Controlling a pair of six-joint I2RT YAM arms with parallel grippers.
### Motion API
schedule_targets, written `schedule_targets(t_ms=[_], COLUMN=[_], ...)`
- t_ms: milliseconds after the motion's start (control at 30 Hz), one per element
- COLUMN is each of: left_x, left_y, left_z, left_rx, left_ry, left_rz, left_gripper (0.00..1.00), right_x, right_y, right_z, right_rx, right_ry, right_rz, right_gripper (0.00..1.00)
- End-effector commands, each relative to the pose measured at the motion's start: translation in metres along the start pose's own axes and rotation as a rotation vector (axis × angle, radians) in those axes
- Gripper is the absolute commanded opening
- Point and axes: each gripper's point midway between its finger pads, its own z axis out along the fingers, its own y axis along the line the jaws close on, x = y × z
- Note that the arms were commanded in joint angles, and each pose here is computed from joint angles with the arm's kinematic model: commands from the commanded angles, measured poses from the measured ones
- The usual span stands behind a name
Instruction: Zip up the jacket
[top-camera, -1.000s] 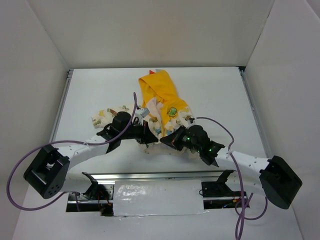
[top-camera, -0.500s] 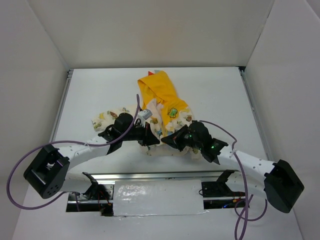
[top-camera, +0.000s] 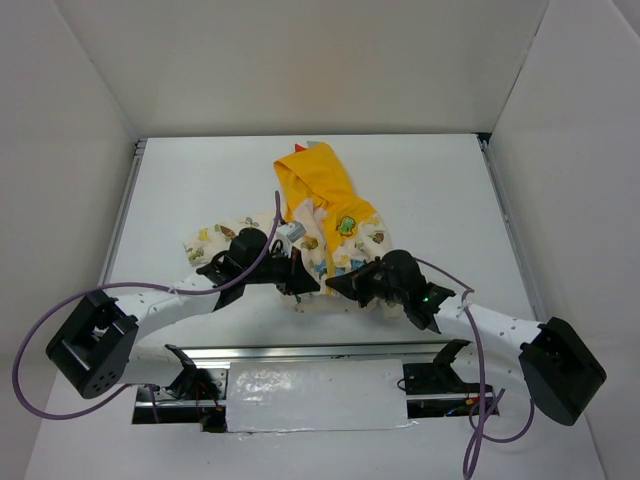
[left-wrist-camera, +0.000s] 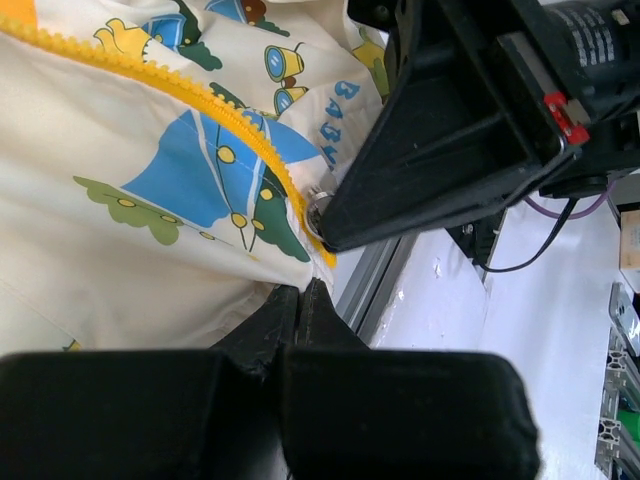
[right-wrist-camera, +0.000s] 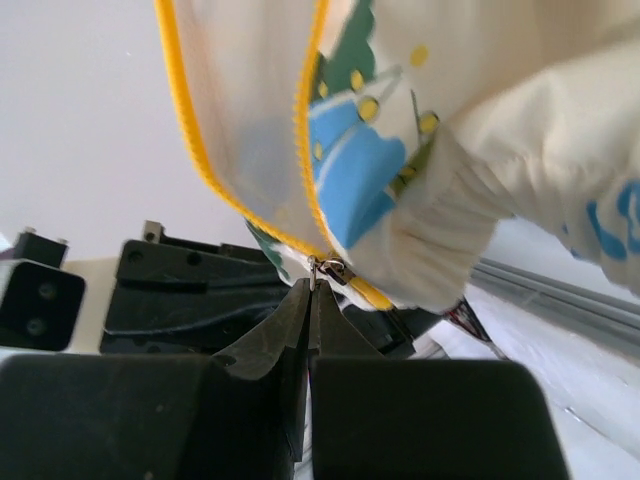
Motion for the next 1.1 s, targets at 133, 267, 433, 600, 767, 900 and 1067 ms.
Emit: schedule_targets(t_ms=[133,267,433,600,767,900,1067], left_x=[0.01,0.018,0.018,0.019,0.034,0.044,0.057], left_y=[-0.011,0.0,-0.004,-0.008,-0.011,-0.013,-0.01], left_z=[-0.003,-0.002,-0.002,-0.006,-0.007,-0.008,-0.008], left_rx=[0.043,-0.004,0.013,0.01,-0.015,-0.025,-0.043], left_ry=[0.022,0.045,0.039,0.033,0.045,0.053,0.071], left_rz=[0.044,0.029,0.029,0.025,0.015,0.006,-0.003], left_gripper=[0.0,0.0,0.0,0.0,0.0,0.0,0.0], right_x=[-0.022,-0.02,-0.028,-0.046,-0.096,-0.129,-0.162], right_y=[0.066,0.092,0.094,0.097,0.128,0.153,0.18], right_z=[-0.004,-0.016,-0.013,-0.001,0.026,0.048,0.063], right_rx=[-0.202,-0.257,-0.237,-0.228,-0.167,-0.15,-0.148], right_ry=[-0.051,-0.063,-0.087,-0.133,-0.23,-0.244,-0.295], right_rz=[-0.046,-0.074,-0.087,-0.119,-0.157,-0.144,-0.14], right_gripper=[0.0,0.0,0.0,0.0,0.0,0.0,0.0])
